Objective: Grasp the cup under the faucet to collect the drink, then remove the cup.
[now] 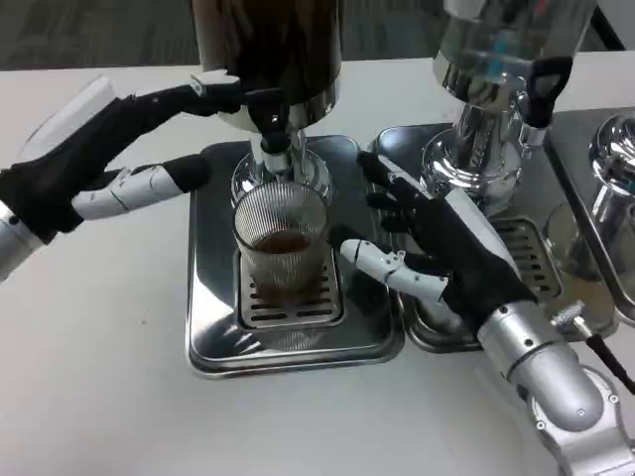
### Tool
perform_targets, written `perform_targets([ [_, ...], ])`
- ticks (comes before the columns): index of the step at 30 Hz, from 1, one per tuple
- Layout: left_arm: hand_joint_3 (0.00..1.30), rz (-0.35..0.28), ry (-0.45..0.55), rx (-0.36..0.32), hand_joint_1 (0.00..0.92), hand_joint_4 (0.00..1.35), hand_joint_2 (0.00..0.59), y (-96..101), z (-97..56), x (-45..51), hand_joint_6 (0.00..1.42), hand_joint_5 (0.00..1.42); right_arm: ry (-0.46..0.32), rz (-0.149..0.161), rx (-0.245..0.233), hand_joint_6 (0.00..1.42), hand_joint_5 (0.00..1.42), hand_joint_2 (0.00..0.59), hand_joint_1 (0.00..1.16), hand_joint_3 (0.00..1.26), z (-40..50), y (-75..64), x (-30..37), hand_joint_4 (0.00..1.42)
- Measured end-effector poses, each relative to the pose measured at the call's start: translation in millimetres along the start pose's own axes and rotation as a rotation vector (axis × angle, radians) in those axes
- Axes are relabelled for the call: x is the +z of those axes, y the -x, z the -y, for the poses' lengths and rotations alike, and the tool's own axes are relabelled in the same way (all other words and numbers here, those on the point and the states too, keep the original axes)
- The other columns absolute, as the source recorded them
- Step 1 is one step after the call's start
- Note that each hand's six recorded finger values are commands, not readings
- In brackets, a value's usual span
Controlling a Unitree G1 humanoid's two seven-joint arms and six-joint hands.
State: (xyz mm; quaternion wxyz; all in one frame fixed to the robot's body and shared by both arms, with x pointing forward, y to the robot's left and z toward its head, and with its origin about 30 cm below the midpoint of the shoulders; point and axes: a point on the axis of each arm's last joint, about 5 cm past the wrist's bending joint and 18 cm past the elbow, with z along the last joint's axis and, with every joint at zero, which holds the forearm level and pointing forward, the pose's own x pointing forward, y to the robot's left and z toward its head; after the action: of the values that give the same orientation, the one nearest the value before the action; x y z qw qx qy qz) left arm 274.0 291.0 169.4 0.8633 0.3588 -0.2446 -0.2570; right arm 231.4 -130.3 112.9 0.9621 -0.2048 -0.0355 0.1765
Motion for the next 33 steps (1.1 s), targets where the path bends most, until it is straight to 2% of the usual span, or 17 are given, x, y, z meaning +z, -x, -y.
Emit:
perform_targets([
  [7,0.28,-0.028,0.004,0.006,0.000,0.15,0.094,8.6,0.0,-2.1,0.23,0.22,0.005,0.017,0.022,0.16,0.12,0.235,0.58,0.06,-2.9,-6.8,0.9,0.06],
  [13,0.28,-0.047,0.011,0.017,0.000,0.15,0.094,14.7,0.5,-3.6,0.23,0.22,0.009,0.012,0.044,0.14,0.09,0.230,0.58,0.00,-5.8,-10.9,-2.0,0.01],
  [22,0.29,-0.091,0.022,0.021,0.000,0.16,0.099,27.3,2.6,-6.4,0.23,0.22,0.014,0.008,0.070,0.13,0.08,0.232,0.58,0.00,-8.3,-18.8,-5.3,0.00],
  [33,0.32,-0.117,0.034,0.017,0.000,0.18,0.104,33.3,5.1,-8.2,0.23,0.23,0.025,0.003,0.101,0.07,0.00,0.223,0.56,0.00,-10.8,-25.7,-7.2,0.00],
])
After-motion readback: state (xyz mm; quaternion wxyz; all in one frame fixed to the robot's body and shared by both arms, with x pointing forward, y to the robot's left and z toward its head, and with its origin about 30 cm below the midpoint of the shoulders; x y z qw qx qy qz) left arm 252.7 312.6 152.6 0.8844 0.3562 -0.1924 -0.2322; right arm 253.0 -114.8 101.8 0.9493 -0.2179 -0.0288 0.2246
